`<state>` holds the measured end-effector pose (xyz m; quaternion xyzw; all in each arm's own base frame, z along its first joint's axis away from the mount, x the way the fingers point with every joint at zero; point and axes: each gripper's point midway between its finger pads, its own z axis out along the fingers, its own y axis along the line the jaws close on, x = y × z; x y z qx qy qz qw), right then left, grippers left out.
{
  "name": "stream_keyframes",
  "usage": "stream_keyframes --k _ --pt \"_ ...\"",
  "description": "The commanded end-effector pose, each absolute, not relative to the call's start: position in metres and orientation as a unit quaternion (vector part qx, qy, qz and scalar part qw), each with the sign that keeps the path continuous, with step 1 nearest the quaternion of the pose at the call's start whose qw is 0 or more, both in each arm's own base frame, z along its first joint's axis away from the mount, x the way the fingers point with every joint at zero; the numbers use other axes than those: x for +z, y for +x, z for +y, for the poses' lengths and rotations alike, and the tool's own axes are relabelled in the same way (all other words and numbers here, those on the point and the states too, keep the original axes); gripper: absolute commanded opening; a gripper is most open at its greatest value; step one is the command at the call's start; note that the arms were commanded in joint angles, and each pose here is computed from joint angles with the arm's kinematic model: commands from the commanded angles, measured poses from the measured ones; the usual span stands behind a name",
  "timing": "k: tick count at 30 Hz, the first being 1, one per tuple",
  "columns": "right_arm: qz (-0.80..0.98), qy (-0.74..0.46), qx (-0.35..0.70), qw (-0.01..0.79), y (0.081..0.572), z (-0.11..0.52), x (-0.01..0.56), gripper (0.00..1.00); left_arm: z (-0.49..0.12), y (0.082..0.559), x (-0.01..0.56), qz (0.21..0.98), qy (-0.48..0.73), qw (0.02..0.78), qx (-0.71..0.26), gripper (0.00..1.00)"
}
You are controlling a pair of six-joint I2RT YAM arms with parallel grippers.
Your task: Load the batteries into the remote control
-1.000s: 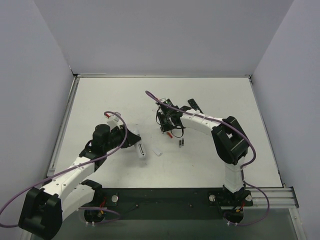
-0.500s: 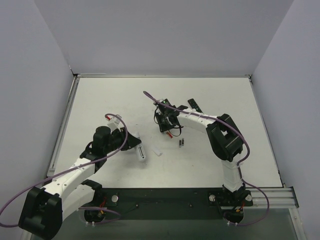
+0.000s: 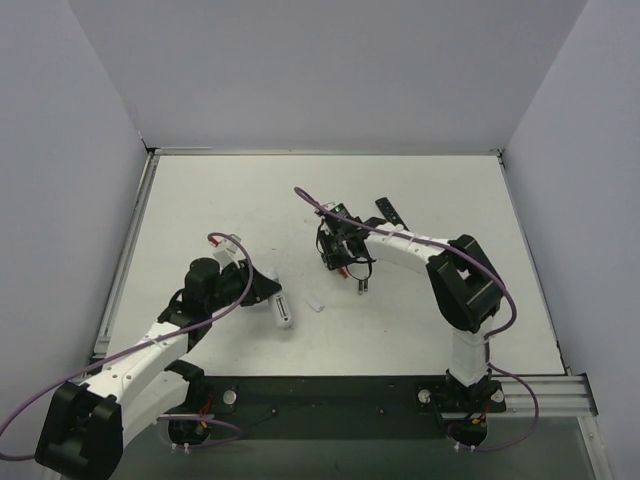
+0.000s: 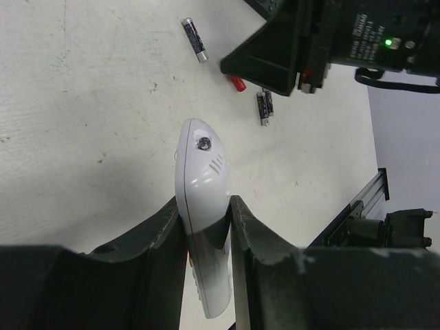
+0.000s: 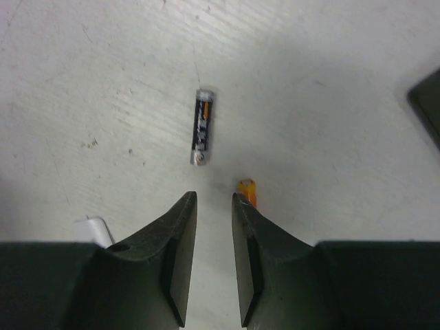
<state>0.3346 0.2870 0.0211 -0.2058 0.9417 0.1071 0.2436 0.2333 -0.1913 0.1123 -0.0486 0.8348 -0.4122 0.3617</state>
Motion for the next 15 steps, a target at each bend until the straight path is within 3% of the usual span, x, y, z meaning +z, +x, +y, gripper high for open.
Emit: stream_keyframes --k 1,8,15 --pt "0.938 -0.178 0.089 0.283 0.323 0.256 0.070 0.24 -0.196 0.241 0.141 0.809 -0.034 0.395 -0.435 0.00" --pt "0.953 -0.107 0.033 0.281 0.299 0.198 0.066 0.24 -0.194 0.234 0.137 0.806 -0.027 0.398 -0.438 0.00" --pt "0.964 -0.047 0.021 0.262 0.297 0.179 0.050 0.24 -0.195 0.233 0.146 0.803 -0.019 0.400 -0.442 0.00"
